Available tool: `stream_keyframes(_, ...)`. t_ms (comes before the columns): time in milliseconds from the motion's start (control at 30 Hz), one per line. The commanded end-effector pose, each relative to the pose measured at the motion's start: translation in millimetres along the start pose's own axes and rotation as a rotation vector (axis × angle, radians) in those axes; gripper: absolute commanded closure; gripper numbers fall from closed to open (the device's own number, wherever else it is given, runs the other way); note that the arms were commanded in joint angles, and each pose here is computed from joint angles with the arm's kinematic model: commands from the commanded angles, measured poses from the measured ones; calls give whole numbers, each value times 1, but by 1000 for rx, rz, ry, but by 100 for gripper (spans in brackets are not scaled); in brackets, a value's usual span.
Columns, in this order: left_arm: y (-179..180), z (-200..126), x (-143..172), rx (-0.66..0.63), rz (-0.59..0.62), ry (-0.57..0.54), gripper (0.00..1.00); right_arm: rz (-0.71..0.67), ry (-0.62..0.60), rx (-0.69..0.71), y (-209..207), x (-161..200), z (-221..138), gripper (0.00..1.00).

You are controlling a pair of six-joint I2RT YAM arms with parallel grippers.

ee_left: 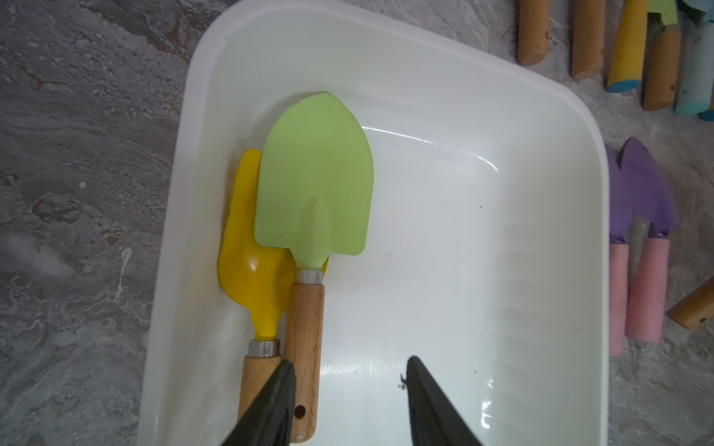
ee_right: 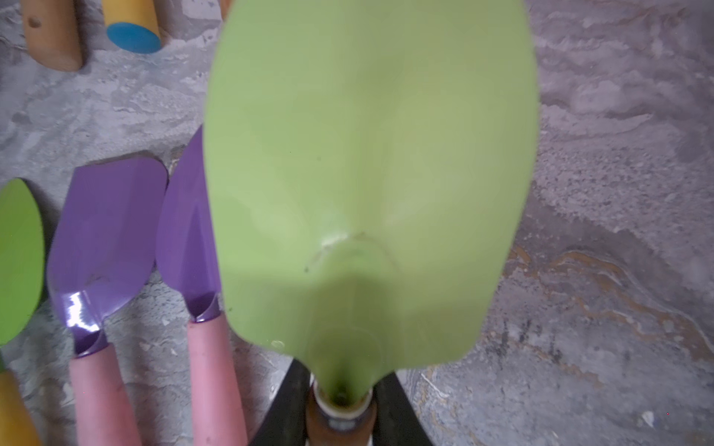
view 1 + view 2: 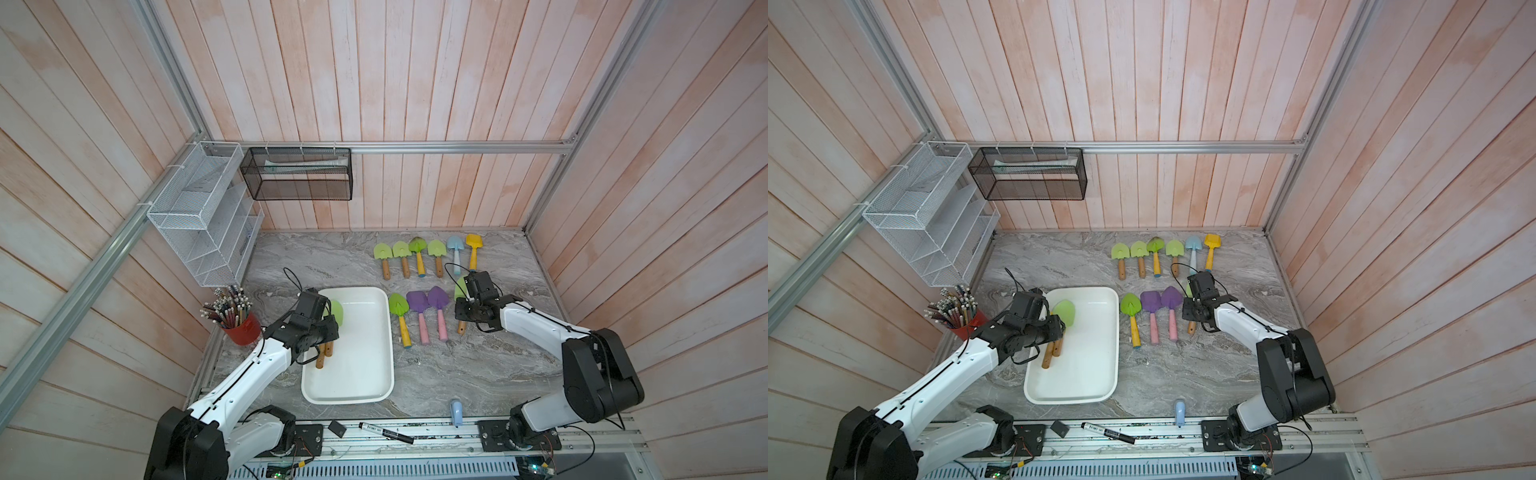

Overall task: Take the shovel out of the storage box
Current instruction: Place the shovel at the center of the board.

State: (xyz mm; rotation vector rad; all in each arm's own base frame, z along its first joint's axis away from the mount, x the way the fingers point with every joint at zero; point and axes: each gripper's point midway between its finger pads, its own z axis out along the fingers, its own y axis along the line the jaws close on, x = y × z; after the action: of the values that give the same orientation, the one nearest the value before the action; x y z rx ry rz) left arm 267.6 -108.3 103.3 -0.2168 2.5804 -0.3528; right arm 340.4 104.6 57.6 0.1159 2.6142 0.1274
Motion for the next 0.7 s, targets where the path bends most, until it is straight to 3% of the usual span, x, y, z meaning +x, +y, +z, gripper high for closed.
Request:
stream_keyframes(0, 5, 4, 3, -23, 5, -2, 51, -20, -7, 46, -8, -3, 5, 83)
stream_keyframes(667, 8, 21, 22, -24, 12, 52, 50, -19, 40, 110, -18, 3, 36, 81)
